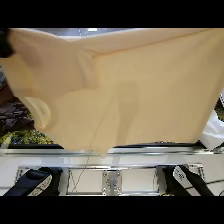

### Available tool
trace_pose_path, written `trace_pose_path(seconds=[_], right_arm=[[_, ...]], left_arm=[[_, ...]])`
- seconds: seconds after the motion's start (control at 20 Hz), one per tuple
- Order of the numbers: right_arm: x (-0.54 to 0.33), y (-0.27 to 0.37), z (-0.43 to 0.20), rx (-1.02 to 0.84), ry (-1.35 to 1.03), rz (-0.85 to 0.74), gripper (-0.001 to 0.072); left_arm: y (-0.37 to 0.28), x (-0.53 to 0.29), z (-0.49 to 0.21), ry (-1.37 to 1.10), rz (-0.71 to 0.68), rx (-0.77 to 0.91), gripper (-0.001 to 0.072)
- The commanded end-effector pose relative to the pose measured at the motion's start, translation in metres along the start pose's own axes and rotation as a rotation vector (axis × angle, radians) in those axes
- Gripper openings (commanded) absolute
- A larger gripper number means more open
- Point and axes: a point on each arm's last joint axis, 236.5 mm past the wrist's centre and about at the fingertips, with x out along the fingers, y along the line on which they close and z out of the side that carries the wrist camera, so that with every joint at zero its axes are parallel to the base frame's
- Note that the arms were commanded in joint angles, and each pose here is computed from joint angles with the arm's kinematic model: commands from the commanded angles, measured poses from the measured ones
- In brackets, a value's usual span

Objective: Fold the shirts.

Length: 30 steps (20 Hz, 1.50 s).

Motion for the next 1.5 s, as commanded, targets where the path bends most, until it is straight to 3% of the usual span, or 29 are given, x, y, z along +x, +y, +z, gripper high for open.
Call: trace_pose_path(seconds=[0.0,0.15,0.25,0.35,0.65,0.7,0.75,0.8,0.85,0.9,1.1,1.2,1.3,1.45], right_arm=[[0.108,-0.059,-0.127,0.097,0.354,0.007,0.0023],[0.183,-0.12,-0.244,0.079,0.557,-0.142,0.0022],[0.215,-0.153,-0.287,0.112,0.577,-0.202,0.0023],[0.235,-0.179,-0.307,0.147,0.547,-0.243,0.0023],[0.25,-0.21,-0.339,0.153,0.547,-0.296,0.0024],[0.252,-0.212,-0.337,0.155,0.533,-0.301,0.003],[0.255,-0.211,-0.332,0.176,0.505,-0.3,0.0083],[0.26,-0.208,-0.324,0.218,0.468,-0.291,0.0246],[0.265,-0.204,-0.312,0.25,0.43,-0.279,0.0369],[0.267,-0.2,-0.299,0.244,0.407,-0.269,0.037],[0.234,-0.201,-0.226,0.095,0.357,-0.294,0.0371],[0.191,-0.218,-0.204,0.074,0.398,-0.369,0.037],[0.148,-0.234,-0.211,0.071,0.51,-0.427,0.037],[0.111,-0.241,-0.258,0.125,0.673,-0.432,0.037]], left_arm=[[0.01,0.107,-0.093,0.366,0.072,0.072,0.0008],[0.023,0.205,-0.18,0.576,0.111,0.11,0.0009],[0.043,0.262,-0.213,0.56,0.166,0.039,0.0008],[0.057,0.298,-0.223,0.494,0.191,-0.052,0.0008],[0.063,0.324,-0.266,0.552,0.188,-0.033,0.0009],[0.061,0.326,-0.266,0.545,0.181,-0.042,0.0011],[0.06,0.33,-0.26,0.516,0.176,-0.044,0.0022],[0.06,0.334,-0.245,0.465,0.171,-0.041,0.0161],[0.061,0.337,-0.225,0.411,0.171,-0.035,0.0456],[0.063,0.335,-0.199,0.354,0.174,-0.036,0.0602],[0.098,0.257,-0.055,0.068,0.244,0.018,0.0601],[0.127,0.186,-0.021,0.054,0.317,0.057,0.0601],[0.155,0.124,-0.052,0.211,0.383,-0.003,0.0601],[0.146,0.073,-0.171,0.44,0.351,-0.165,0.0601]])
